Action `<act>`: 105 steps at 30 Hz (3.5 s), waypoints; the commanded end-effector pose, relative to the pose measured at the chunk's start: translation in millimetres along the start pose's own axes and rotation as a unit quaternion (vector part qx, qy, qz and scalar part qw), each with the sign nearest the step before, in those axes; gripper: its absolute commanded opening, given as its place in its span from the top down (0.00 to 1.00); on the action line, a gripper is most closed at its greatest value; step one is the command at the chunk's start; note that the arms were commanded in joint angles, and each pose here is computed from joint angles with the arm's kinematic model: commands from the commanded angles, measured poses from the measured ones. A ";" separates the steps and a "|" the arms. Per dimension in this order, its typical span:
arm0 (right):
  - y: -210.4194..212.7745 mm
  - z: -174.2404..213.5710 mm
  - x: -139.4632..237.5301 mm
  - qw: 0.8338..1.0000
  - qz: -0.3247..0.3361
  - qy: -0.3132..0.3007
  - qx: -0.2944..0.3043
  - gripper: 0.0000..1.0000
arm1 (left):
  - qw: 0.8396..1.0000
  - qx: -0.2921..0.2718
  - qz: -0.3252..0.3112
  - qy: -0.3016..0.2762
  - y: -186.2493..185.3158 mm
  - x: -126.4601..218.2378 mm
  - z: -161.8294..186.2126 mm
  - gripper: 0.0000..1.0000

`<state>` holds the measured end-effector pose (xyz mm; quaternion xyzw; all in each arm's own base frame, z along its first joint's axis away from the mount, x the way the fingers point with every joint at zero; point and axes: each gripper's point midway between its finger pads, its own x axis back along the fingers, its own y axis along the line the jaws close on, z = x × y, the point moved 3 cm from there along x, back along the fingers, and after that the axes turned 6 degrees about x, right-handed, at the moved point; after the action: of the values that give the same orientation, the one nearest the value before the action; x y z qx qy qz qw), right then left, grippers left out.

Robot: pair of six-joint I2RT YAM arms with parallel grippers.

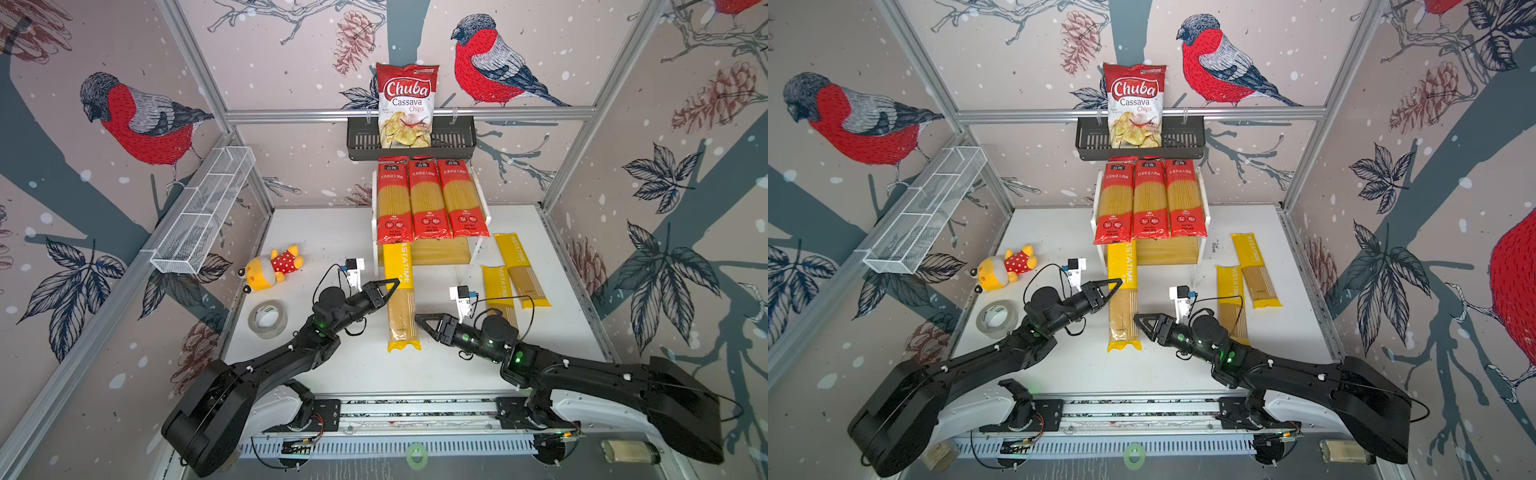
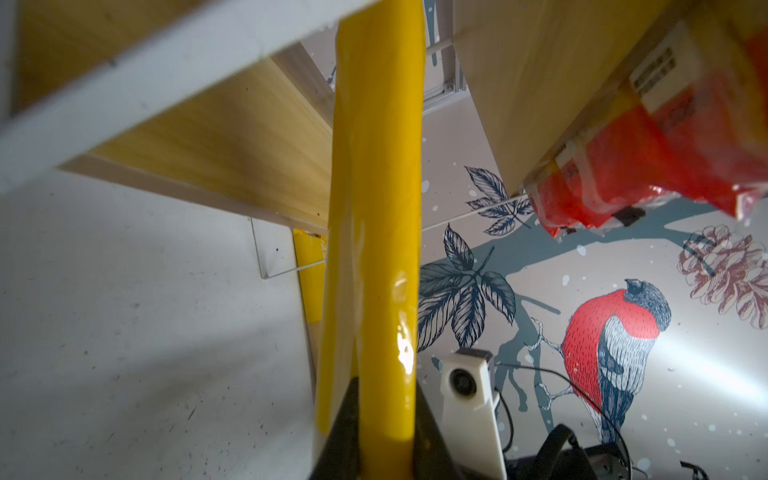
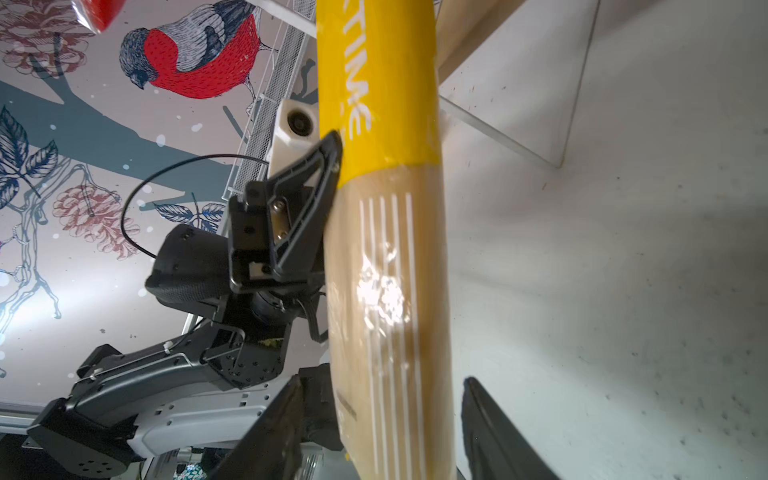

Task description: Place and organize the pasta boxes and bags onto the shelf

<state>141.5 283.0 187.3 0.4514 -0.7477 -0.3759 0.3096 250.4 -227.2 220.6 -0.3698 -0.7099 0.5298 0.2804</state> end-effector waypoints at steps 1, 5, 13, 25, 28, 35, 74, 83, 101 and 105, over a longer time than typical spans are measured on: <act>1.2 0.5 0.4 1.000 -0.003 -0.019 -0.006 0.35 | 0.993 -0.021 0.105 -0.040 -50.2 -0.6 -18.3 0.95; 4.3 6.8 -5.2 1.000 -0.014 -0.016 -0.010 0.33 | 0.992 -0.017 0.112 -0.047 -55.0 -7.2 -24.4 0.95; 23.3 -15.0 -8.1 0.995 -0.054 -0.081 -0.022 0.51 | 0.992 -0.012 0.114 -0.045 -56.9 -14.9 -26.6 0.93; 33.8 -48.2 -13.8 0.991 -0.050 -0.122 -0.004 0.94 | 0.996 -0.034 0.060 -0.049 -46.9 -20.8 -40.0 0.63; 30.6 -65.2 -17.8 0.991 -0.035 -0.130 0.001 0.97 | 0.997 -0.022 0.039 -0.069 -35.3 -6.6 -46.6 0.51; 22.2 -90.1 -41.3 0.992 -0.011 -0.122 -0.024 1.00 | 0.995 -0.032 -0.020 -0.091 -13.2 29.5 -41.8 0.44; 6.5 -72.9 -98.2 0.996 -0.002 -0.043 -0.077 0.44 | 0.989 -0.081 -0.089 -0.090 34.7 90.8 6.9 0.39; -42.8 -42.2 -21.6 0.981 0.194 -0.022 -0.017 0.44 | 0.970 -0.188 -0.137 -0.063 39.0 72.5 46.4 0.38; -185.4 -94.8 153.6 0.796 0.593 -0.124 0.009 0.38 | 0.938 -0.276 -0.197 0.067 44.8 4.8 132.1 0.38; -204.2 -78.1 149.3 0.805 0.584 -0.099 -0.031 0.38 | 0.938 -0.276 -0.202 0.051 45.5 12.5 125.2 0.38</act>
<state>234.8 55.4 84.6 -0.1428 -0.8917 -0.1806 0.3897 150.5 -282.7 137.1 -0.3202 -0.8654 0.2147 0.3200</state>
